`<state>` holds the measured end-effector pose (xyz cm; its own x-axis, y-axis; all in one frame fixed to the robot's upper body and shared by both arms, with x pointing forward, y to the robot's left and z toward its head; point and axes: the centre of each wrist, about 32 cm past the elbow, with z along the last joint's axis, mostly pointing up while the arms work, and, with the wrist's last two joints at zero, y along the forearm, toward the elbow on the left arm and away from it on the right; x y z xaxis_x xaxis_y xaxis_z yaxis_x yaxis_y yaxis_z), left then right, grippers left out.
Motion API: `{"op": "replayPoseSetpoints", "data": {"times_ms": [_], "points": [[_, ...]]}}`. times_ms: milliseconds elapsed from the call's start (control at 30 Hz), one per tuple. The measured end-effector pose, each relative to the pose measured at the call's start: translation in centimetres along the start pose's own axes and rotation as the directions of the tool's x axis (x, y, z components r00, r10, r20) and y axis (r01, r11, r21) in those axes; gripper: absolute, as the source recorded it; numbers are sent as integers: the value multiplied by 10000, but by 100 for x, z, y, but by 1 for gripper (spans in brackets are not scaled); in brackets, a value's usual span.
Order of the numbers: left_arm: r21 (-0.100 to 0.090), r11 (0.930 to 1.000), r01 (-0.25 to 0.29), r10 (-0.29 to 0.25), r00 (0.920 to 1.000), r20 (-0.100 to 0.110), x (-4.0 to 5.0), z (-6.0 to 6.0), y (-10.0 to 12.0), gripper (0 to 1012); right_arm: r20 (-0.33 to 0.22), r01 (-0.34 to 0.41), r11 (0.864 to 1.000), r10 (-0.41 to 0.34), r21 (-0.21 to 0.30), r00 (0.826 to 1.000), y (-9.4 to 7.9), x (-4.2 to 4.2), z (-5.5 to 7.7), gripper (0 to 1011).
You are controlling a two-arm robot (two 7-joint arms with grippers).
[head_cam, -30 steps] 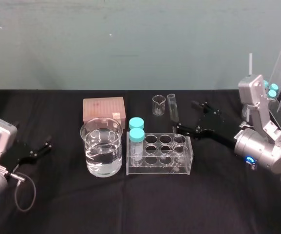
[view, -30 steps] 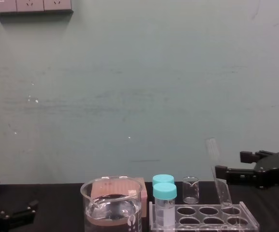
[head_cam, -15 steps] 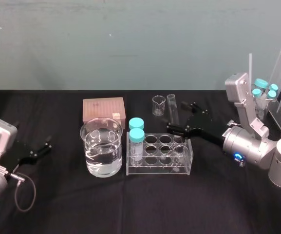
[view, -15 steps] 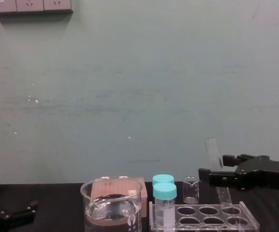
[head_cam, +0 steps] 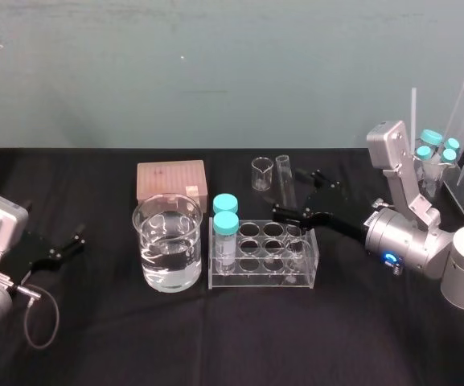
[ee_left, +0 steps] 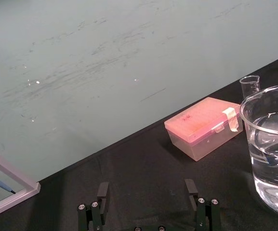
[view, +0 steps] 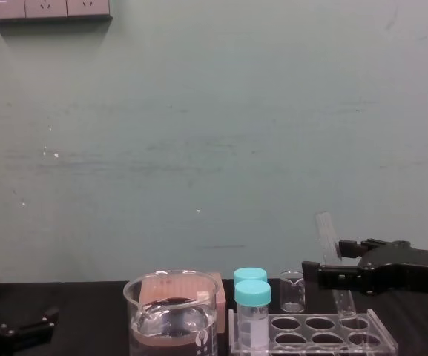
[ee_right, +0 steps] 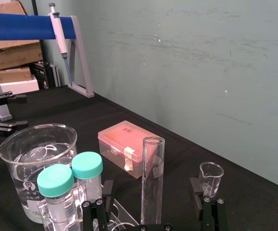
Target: Hold the test tube with one hand and immerse one end into the beaker, then return it to the test tube rack.
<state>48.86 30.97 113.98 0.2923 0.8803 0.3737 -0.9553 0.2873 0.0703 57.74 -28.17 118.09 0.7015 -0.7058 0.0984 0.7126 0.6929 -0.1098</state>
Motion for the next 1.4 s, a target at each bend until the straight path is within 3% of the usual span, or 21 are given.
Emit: {"op": "replayPoseSetpoints", "data": {"times_ms": [167, 333, 700, 1000, 1400], "points": [[0, 10000, 0, 0, 10000, 0, 0, 0, 0, 1000, -12, 10, 10000, -10, 3, 10000, -1, 2, -1, 985], [0, 10000, 0, 0, 10000, 1, 0, 0, 0, 1000, -16, 14, 10000, -14, 6, 10000, -2, 3, -1, 886], [0, 10000, 0, 0, 10000, 0, 0, 0, 0, 1000, -20, 14, 10000, -14, 13, 10000, -2, 2, -1, 568], [0, 10000, 0, 0, 10000, 0, 0, 0, 0, 1000, -23, 13, 10000, -13, 26, 10000, -2, 2, -1, 243], [0, 10000, 1, -1, 10000, 0, 0, 0, 0, 1000, -27, 24, 10000, -23, 64, 10000, -4, 0, -6, 225]]}}
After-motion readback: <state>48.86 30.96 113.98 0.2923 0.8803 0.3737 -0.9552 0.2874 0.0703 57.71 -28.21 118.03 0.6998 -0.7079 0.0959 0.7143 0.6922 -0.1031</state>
